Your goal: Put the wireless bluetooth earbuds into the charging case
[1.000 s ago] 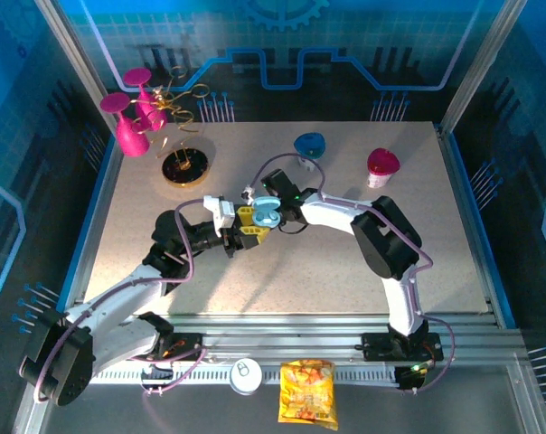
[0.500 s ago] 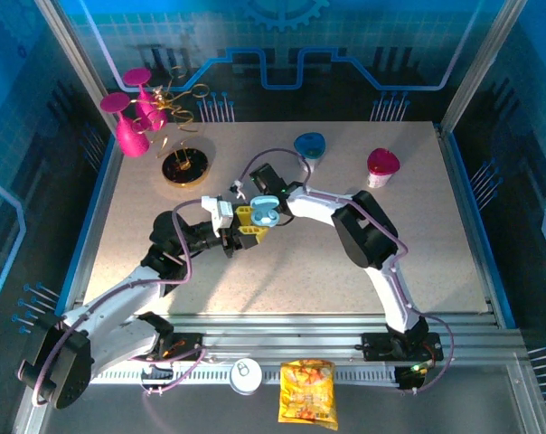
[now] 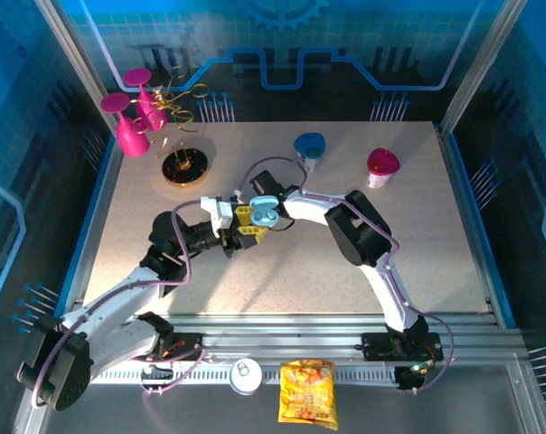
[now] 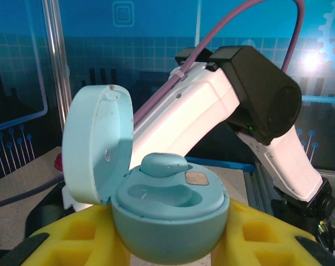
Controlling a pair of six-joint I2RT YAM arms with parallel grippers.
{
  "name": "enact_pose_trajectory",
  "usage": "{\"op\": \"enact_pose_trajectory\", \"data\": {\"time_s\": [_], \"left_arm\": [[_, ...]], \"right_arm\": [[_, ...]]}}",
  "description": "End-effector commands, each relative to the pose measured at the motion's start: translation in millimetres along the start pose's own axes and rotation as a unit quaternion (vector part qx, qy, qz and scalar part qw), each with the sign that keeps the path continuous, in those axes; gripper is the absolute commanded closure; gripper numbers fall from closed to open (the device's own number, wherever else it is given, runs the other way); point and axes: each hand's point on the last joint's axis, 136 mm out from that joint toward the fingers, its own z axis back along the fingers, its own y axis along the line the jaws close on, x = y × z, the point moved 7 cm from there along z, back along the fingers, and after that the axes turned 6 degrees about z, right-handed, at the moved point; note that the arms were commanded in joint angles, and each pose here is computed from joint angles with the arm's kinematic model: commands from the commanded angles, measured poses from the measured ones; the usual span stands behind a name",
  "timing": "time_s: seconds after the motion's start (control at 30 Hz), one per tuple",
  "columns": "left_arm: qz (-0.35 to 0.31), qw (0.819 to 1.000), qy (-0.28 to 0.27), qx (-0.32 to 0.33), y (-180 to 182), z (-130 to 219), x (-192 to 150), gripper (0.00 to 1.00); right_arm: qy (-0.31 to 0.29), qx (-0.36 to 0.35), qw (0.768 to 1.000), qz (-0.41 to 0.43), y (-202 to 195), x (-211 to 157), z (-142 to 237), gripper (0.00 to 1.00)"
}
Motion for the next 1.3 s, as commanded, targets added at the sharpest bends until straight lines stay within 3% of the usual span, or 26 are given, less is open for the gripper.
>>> {"op": "enact_pose_trajectory", "data": {"time_s": [0.0, 0.33, 0.5, 0.7, 0.9, 1.27], "left_arm": [[-0.015, 1.000, -0.007, 0.008, 1, 3, 2, 0.65], [-0.012, 1.000, -0.007, 0.007, 1, 3, 3, 0.65], [-0.012, 1.000, -0.012, 0.006, 2, 2, 5, 0.65], [-0.011, 0.999, -0.023, 0.044, 5, 7, 10, 0.66], [-0.029, 0.989, -0.054, 0.135, 13, 23, 19, 0.67], [-0.032, 0.986, -0.052, 0.156, 19, 26, 34, 0.66]], "right_arm": [[0.024, 0.019, 1.000, -0.002, 20, -15, 11, 0.69], [0.006, 0.012, 1.000, 0.013, 52, -35, 39, 0.70], [-0.010, -0.056, 0.998, 0.027, 51, -27, 49, 0.63], [0.010, -0.140, 0.990, 0.023, 49, -29, 43, 0.64], [0.026, -0.254, 0.967, -0.004, 55, -37, 39, 0.64], [0.053, -0.354, 0.933, 0.030, 77, -45, 26, 0.63]]}}
